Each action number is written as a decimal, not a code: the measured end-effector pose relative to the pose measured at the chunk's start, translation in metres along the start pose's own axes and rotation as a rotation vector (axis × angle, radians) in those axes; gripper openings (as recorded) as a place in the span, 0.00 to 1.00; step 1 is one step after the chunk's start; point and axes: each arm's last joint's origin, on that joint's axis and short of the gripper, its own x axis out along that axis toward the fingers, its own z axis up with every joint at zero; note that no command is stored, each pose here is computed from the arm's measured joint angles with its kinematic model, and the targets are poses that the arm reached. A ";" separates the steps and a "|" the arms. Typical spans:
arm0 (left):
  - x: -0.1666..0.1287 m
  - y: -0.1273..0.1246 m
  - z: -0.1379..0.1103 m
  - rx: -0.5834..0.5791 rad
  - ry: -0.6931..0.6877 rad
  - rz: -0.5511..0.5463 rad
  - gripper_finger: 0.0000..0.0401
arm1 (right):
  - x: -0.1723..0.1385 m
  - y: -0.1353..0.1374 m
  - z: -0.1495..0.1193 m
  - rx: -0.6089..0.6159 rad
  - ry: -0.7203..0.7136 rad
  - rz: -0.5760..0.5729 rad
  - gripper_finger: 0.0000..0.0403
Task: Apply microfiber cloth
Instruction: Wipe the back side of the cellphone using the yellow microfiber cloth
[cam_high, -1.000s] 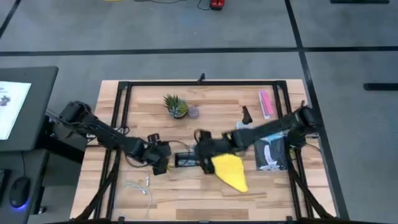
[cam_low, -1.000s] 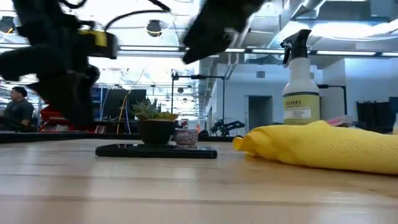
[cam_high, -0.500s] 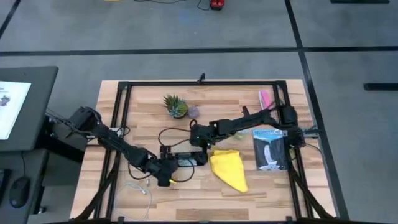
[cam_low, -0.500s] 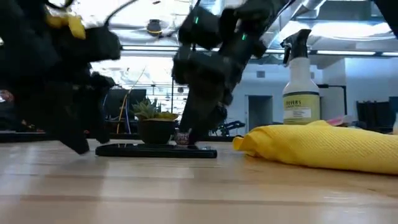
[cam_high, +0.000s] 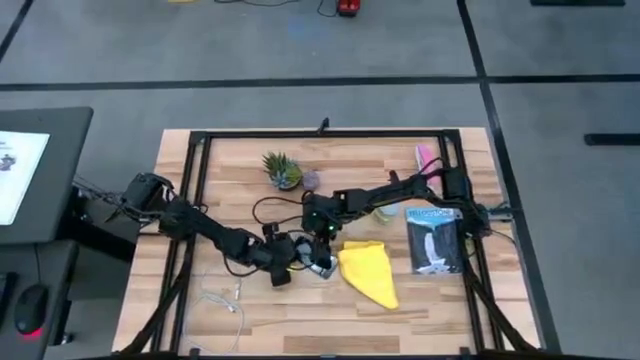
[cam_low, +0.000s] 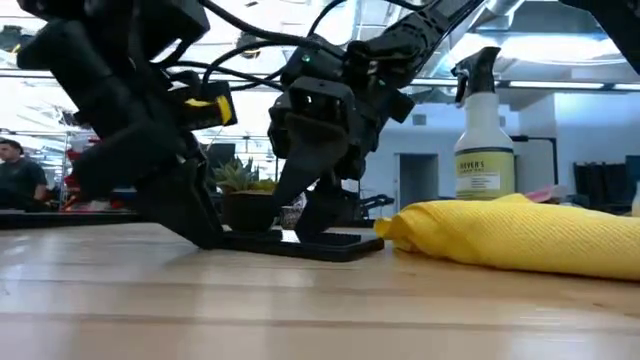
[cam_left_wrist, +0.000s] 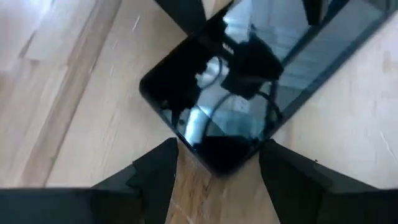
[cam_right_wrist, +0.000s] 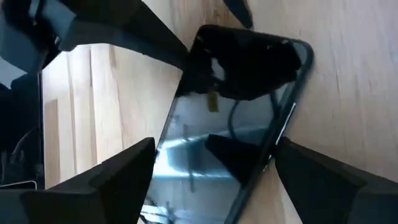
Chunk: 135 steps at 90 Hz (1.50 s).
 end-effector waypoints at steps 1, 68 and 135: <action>0.000 0.000 0.000 -0.002 -0.001 0.004 0.50 | 0.000 0.000 0.000 0.002 -0.004 0.002 0.76; -0.044 0.007 -0.001 0.005 -0.073 0.130 0.50 | -0.003 0.030 0.001 -0.091 -0.075 -0.037 0.05; -0.117 0.033 -0.006 -0.119 -0.249 0.243 0.50 | 0.034 0.115 -0.043 -0.980 -0.209 -0.924 0.47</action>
